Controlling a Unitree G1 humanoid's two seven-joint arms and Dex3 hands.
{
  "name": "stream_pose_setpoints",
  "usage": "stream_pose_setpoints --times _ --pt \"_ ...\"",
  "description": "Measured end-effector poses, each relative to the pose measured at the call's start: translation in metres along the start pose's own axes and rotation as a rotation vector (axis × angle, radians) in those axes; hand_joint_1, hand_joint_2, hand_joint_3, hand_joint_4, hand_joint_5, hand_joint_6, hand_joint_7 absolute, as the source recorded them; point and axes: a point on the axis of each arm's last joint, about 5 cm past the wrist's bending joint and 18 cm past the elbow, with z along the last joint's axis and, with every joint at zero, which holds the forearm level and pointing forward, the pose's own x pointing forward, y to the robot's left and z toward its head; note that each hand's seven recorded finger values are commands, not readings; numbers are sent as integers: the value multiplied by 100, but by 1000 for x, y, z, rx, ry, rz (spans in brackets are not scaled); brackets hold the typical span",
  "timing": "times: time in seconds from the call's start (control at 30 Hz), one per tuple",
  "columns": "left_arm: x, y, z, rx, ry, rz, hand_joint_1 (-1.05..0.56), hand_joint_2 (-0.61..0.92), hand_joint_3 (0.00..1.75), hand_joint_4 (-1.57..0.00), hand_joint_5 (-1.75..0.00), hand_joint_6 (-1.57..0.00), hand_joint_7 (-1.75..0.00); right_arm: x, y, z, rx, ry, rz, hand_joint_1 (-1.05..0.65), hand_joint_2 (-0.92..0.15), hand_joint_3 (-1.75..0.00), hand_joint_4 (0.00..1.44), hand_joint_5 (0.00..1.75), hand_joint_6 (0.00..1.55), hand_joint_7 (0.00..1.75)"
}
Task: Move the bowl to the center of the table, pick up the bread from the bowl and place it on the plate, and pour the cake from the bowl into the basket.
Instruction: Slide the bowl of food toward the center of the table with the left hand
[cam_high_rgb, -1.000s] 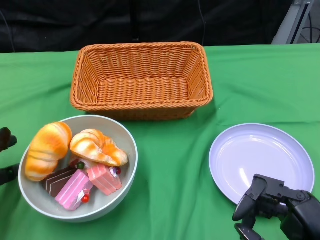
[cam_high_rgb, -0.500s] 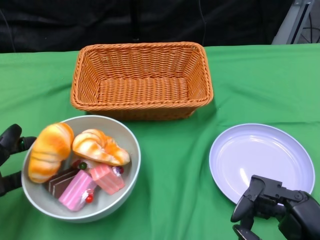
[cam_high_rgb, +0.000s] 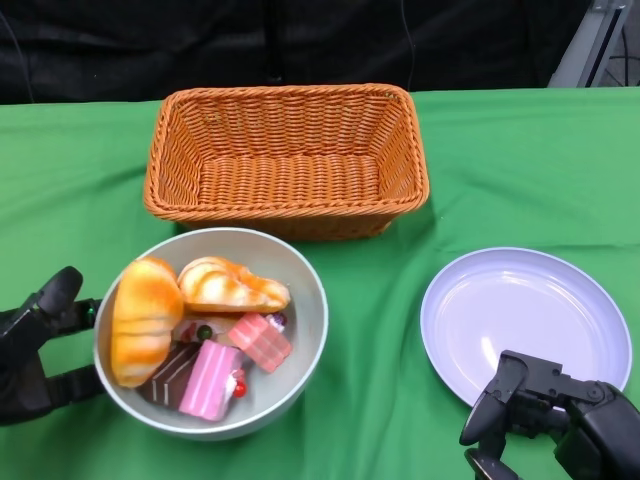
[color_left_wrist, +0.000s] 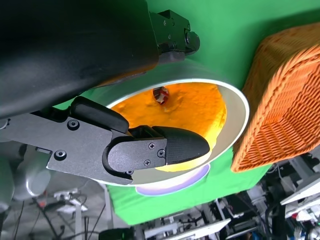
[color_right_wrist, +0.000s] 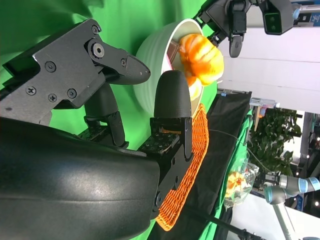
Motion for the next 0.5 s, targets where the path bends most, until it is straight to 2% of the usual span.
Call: stream_pose_setpoints --times 0.3,0.5 --pt "5 -9 -7 -11 19 -44 -72 92 47 0 0 0 0 0 0 0 1 1 -1 -8 -49 -97 64 165 60 141" --pt "8 -17 -9 43 11 -2 -72 92 43 0 0 0 0 0 0 0 -2 0 -2 -7 -49 -98 63 164 60 141"
